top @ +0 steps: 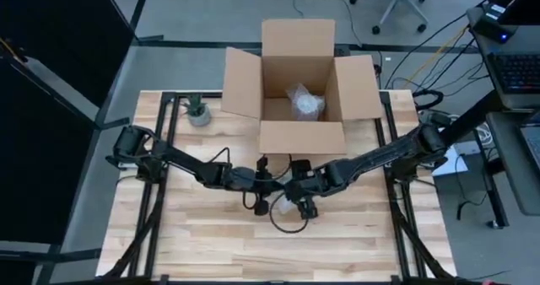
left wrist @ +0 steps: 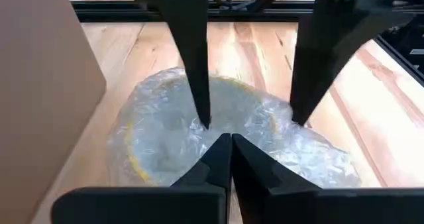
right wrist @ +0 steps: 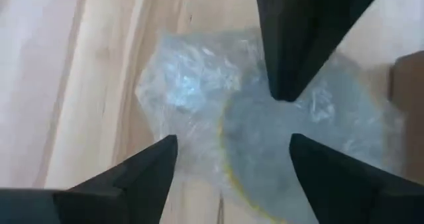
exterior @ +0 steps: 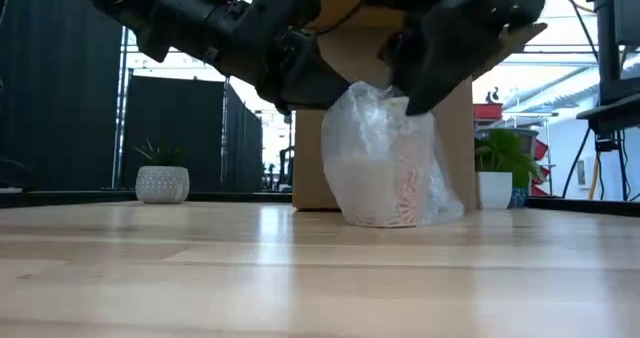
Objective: Wrap mug
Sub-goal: Put the wrapped orange patterned mug into the card board box
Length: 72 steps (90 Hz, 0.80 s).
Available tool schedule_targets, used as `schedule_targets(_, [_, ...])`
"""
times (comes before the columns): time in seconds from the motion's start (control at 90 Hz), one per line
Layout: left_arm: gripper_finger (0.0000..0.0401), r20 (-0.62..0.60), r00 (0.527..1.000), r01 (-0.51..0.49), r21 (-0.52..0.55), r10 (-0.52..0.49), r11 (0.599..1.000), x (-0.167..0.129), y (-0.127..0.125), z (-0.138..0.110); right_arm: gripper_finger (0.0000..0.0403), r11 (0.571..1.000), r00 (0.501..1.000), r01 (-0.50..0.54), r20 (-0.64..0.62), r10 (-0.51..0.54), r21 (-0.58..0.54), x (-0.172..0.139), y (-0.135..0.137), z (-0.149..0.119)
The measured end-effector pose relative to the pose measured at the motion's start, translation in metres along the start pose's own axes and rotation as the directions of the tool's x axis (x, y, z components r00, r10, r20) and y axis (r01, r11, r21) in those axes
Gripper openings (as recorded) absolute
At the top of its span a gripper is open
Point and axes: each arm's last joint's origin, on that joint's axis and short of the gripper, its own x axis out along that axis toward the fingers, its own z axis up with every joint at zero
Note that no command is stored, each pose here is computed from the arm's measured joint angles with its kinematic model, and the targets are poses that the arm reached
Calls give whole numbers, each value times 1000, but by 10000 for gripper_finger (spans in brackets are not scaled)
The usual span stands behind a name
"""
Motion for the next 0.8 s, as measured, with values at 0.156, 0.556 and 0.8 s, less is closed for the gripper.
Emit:
schedule_targets(0.156, [0, -4, 1000, 6, 1, -6, 1000, 0, -1, 0, 279, 999, 1000, 12, 4, -12, -37, 29, 4, 5])
schedule_targets(0.556, [0, -1, 1000, 17, 0, -17, 1000, 0, -1, 0, 201, 996, 996, 32, -84, -39, -78, 60, 8, -1])
schedule_targets(0.8, [0, 8, 999, 31, -1, -31, 1000, -4, -2, 4, 50, 998, 996, -8, -93, 1, -70, 60, 10, -2])
